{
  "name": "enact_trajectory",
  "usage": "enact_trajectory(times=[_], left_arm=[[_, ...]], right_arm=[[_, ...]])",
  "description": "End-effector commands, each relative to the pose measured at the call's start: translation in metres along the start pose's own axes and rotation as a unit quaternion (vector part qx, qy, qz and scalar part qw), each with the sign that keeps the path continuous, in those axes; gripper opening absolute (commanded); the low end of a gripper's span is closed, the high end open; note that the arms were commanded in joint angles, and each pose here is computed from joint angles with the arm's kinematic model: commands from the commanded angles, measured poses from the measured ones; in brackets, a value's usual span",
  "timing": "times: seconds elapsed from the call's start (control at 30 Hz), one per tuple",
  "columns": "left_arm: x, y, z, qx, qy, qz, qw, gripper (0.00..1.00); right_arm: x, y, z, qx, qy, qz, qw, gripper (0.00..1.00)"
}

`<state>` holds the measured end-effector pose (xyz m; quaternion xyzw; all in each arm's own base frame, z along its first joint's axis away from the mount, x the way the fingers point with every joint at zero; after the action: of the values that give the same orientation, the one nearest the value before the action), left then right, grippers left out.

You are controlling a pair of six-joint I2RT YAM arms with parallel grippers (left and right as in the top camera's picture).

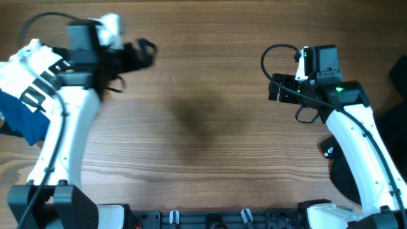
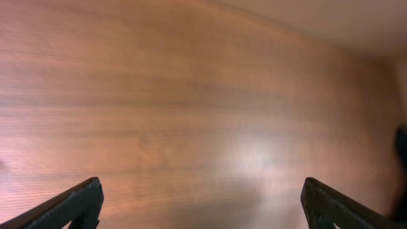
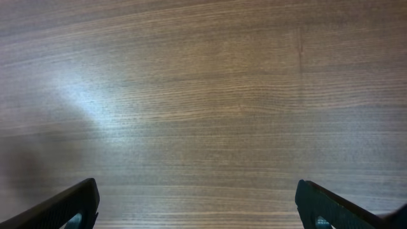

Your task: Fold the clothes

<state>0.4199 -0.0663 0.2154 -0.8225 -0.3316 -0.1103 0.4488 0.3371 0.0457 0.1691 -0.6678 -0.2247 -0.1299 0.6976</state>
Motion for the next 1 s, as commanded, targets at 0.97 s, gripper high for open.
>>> enact_trajectory(times=[0.97], left_arm=[[-0.140,-0.126,0.007,0.055,0.136,-0.110,0.983,1.00]], right_arm=[[-0.083,-0.076,0.001,0.003,0.028,-0.168,0.985,1.00]])
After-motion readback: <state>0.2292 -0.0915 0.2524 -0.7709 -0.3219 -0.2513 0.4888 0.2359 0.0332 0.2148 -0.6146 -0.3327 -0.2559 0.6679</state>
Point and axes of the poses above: each gripper's point midway between its finger pads, its own y axis out along the fingers, its own z axis along the line the jaws close on, x = y × z, the point moved 1 cm from there along -y, back along the fingers, and after that the axes turned 14 degrees about -y, right-handed, at the moved point
